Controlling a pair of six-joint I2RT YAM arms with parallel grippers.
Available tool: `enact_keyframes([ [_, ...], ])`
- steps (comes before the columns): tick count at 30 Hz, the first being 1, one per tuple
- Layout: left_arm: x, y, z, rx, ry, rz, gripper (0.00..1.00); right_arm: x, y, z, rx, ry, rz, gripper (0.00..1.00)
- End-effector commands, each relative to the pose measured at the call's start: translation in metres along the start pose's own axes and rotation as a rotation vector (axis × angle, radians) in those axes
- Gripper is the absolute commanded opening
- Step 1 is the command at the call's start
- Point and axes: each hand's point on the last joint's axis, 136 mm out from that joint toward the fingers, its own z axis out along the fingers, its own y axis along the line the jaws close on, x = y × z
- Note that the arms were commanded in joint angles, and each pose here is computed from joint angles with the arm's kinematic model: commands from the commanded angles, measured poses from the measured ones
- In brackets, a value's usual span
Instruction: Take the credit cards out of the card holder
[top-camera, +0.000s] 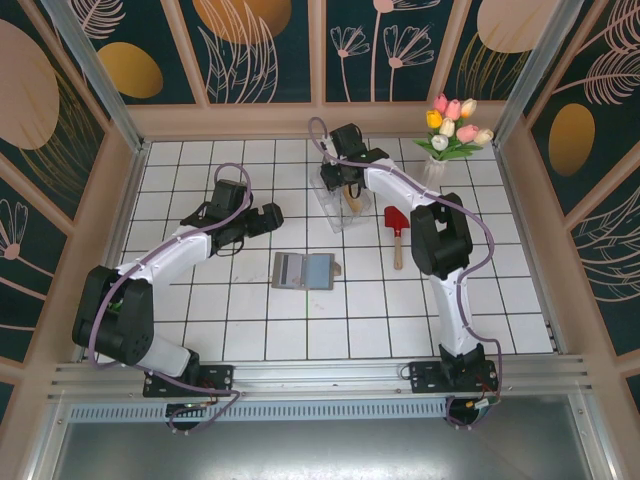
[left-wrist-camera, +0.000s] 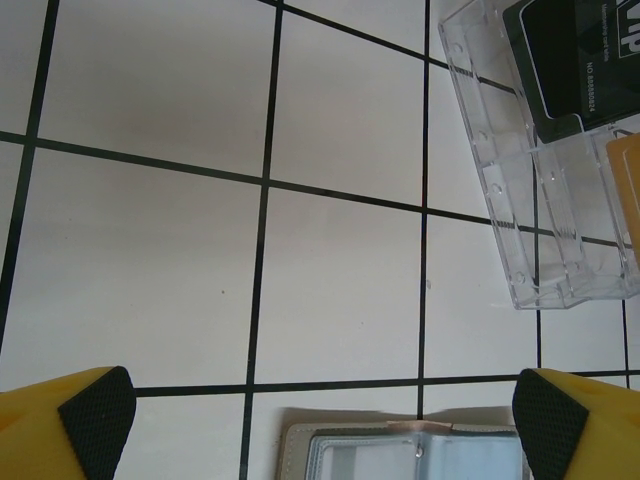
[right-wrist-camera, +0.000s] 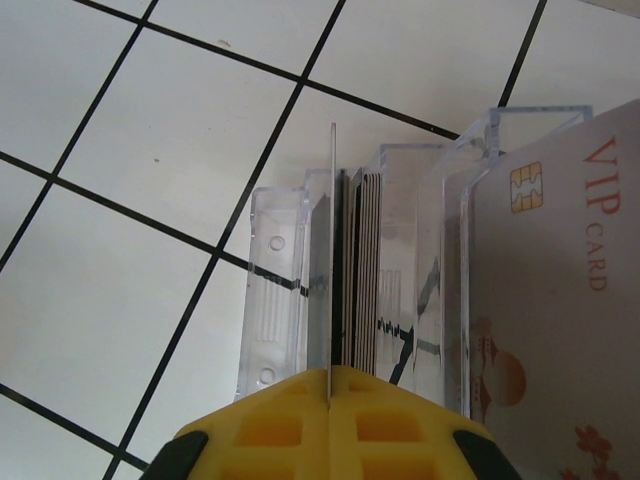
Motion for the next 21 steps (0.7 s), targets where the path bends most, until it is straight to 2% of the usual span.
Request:
enact_keyframes([
  [1,0.0023,-0.0002,0.0053,0.015,0.019,-0.021,0.98,0.01,-0.004,0.0036,0.014,0.047,-0.03,0.0],
  [11,0.0055,-0.0006,0.0101,0.022,0.035,-0.028,0.98,0.0177,-0.0039,0.0068,0.011,0.073,-0.035,0.0],
  [21,0.0077,-0.0016,0.0123,0.03,0.048,-0.025,0.99,0.0115,-0.006,0.0083,0.024,0.072,-0.012,0.14],
])
